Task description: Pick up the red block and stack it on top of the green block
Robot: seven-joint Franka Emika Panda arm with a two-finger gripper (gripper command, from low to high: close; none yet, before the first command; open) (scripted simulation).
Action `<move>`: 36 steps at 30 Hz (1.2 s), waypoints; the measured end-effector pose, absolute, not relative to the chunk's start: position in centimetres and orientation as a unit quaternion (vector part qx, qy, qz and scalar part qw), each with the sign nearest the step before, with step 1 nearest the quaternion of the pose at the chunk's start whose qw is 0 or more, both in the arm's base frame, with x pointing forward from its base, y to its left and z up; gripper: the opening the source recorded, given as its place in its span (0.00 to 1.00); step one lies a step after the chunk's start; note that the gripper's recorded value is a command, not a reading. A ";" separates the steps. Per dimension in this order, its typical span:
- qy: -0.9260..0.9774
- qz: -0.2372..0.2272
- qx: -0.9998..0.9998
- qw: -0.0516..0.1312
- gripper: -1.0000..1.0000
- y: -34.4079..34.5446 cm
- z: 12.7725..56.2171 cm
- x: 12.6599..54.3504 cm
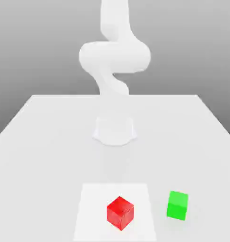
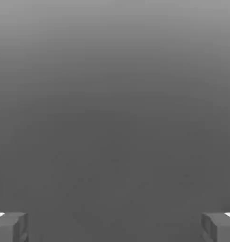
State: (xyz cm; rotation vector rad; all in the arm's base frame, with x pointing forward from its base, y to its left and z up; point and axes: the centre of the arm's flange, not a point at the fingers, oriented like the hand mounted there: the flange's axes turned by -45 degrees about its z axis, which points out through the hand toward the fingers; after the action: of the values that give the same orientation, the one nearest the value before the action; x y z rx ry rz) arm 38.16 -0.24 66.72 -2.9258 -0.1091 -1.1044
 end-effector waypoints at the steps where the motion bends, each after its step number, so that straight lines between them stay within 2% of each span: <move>1: -0.053 -0.337 -0.940 0.008 0.50 -0.3 64.7 39.5; 6: -0.138 -0.262 -0.955 0.012 0.50 0.2 54.8 44.6; 12: -0.236 -0.172 -0.956 0.013 0.50 1.2 42.4 47.3; 17: -0.316 -0.096 -0.944 0.010 0.50 1.9 32.2 47.0; 22: -0.393 -0.018 -0.919 0.002 0.50 1.7 23.0 44.6; 28: -0.411 -0.001 -0.912 -0.001 0.50 1.5 15.5 44.0; 29: -0.411 0.000 -0.912 0.000 0.00 1.5 14.7 43.9; 36: -0.411 0.001 -0.912 0.000 0.00 1.5 14.8 43.9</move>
State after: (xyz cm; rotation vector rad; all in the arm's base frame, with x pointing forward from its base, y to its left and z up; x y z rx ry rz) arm 43.92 1.48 14.78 -2.8644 -1.2907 0.0018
